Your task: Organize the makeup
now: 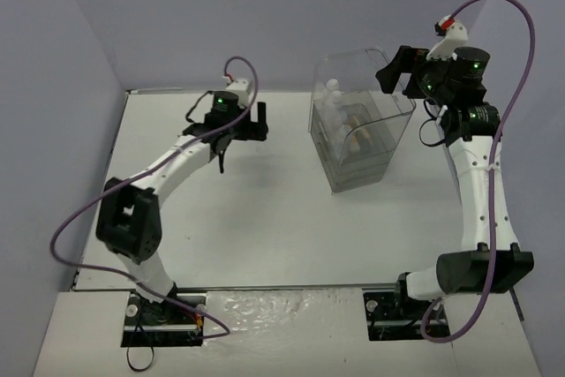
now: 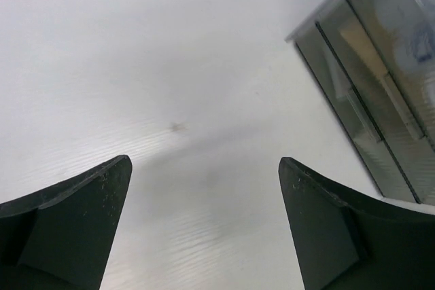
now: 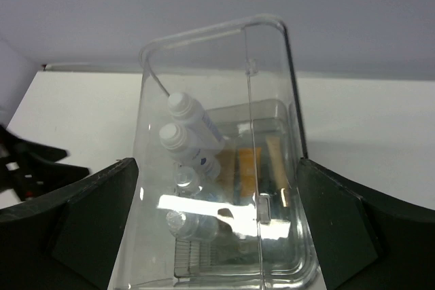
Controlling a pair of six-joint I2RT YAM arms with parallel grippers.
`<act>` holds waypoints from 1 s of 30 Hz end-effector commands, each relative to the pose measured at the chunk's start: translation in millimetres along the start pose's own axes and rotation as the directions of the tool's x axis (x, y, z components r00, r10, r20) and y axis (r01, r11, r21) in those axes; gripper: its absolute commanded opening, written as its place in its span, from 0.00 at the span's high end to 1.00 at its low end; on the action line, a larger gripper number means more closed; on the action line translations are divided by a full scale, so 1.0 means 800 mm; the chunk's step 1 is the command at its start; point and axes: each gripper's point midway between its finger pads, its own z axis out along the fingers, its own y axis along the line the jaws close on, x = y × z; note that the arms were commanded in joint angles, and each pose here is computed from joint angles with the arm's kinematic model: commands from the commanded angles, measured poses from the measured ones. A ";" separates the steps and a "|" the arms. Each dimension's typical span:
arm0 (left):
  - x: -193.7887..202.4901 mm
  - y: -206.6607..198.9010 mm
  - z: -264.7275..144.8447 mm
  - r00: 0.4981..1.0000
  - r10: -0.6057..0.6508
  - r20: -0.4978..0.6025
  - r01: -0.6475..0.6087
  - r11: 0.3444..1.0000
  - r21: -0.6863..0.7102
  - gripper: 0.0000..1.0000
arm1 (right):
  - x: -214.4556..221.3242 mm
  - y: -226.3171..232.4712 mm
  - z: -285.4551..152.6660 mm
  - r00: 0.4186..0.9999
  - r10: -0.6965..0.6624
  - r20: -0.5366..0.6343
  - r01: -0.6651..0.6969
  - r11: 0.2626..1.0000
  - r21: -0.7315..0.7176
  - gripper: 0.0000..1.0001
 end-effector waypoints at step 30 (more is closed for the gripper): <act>0.009 0.144 -0.453 0.948 0.081 0.307 0.116 0.811 -0.573 0.03 | 0.044 -0.001 -0.318 0.882 -0.199 0.427 0.026 0.926 0.378 0.00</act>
